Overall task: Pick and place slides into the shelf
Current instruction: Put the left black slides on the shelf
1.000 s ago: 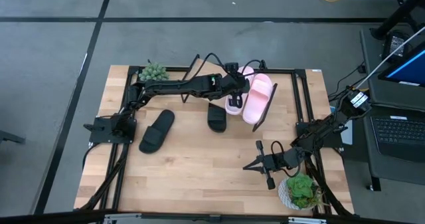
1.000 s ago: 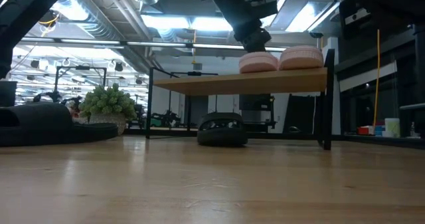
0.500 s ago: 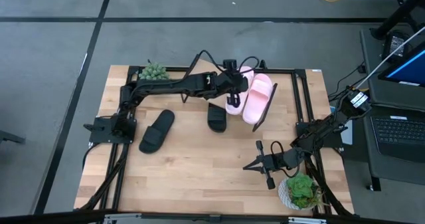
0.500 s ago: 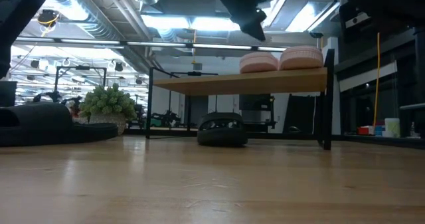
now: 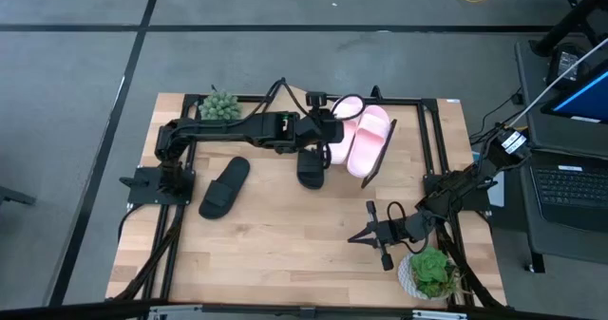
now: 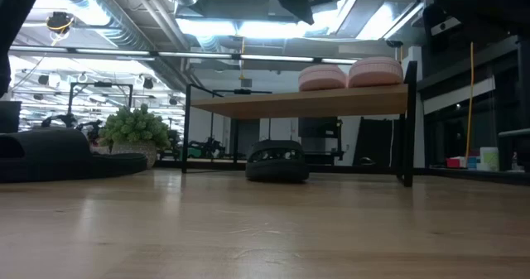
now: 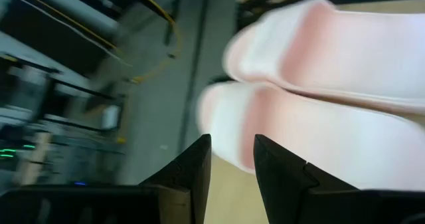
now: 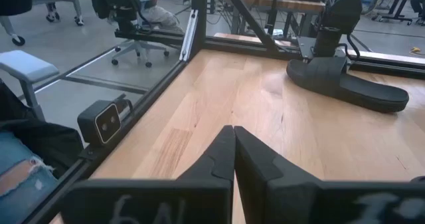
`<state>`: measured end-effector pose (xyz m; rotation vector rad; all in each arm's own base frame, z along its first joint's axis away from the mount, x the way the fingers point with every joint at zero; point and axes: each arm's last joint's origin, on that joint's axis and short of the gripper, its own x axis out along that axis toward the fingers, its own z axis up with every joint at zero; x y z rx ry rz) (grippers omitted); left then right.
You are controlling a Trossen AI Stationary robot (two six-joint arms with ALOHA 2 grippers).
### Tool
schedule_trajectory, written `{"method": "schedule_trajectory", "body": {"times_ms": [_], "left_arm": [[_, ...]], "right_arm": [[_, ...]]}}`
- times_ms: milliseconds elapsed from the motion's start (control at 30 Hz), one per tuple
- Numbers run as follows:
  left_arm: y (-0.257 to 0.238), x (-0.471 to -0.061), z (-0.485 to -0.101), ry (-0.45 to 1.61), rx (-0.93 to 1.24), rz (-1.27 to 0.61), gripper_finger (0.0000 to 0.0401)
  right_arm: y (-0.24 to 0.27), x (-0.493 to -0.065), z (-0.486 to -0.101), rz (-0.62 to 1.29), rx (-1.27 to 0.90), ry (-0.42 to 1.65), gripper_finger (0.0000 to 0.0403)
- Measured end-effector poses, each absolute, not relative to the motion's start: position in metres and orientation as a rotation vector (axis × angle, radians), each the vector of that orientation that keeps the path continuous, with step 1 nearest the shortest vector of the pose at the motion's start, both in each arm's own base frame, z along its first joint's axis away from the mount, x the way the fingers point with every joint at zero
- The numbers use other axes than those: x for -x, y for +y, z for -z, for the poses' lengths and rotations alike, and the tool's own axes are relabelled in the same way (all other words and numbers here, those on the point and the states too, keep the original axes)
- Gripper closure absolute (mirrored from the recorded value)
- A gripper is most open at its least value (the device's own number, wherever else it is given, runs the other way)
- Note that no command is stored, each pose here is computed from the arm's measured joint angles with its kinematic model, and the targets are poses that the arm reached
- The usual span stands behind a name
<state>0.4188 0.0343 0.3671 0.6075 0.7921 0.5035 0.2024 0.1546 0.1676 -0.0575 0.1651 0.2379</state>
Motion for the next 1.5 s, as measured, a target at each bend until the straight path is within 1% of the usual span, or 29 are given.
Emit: {"method": "schedule_trajectory", "body": {"times_ms": [233, 400, 500, 633, 833, 1133, 1200, 1367, 1500], "left_arm": [[0.004, -0.404, -0.368, 0.822, -0.427, -0.368, 0.0296], [-0.027, -0.402, -0.361, 0.836, -0.427, -0.321, 0.0296], [-0.048, -0.398, -0.352, 0.851, -0.448, -0.334, 0.0296], [-0.080, -0.386, -0.347, 0.820, -0.440, -0.319, 0.0296], [-0.118, -0.360, -0.325, 0.741, -0.409, -0.262, 0.0296], [-0.140, -0.304, -0.297, 0.594, -0.247, -0.206, 0.0296], [-0.143, -0.293, -0.288, 0.573, -0.243, -0.195, 0.0296], [-0.147, -0.277, -0.271, 0.501, -0.209, -0.157, 0.0296], [-0.146, -0.272, -0.249, 0.492, -0.188, -0.124, 0.0296]], "right_arm": [[0.155, -0.202, -0.168, -0.238, 0.056, 0.164, 0.0392], [0.156, -0.201, -0.168, -0.244, 0.051, 0.162, 0.0392], [0.158, -0.200, -0.168, -0.255, 0.043, 0.163, 0.0391], [0.162, -0.196, -0.168, -0.275, 0.035, 0.163, 0.0391], [0.167, -0.193, -0.171, -0.300, 0.026, 0.140, 0.0391], [0.170, -0.190, -0.171, -0.314, 0.016, 0.134, 0.0391], [0.170, -0.190, -0.171, -0.313, 0.015, 0.134, 0.0391], [0.170, -0.190, -0.172, -0.314, 0.011, 0.130, 0.0391], [0.170, -0.190, -0.172, -0.314, 0.011, 0.129, 0.0391]]}}
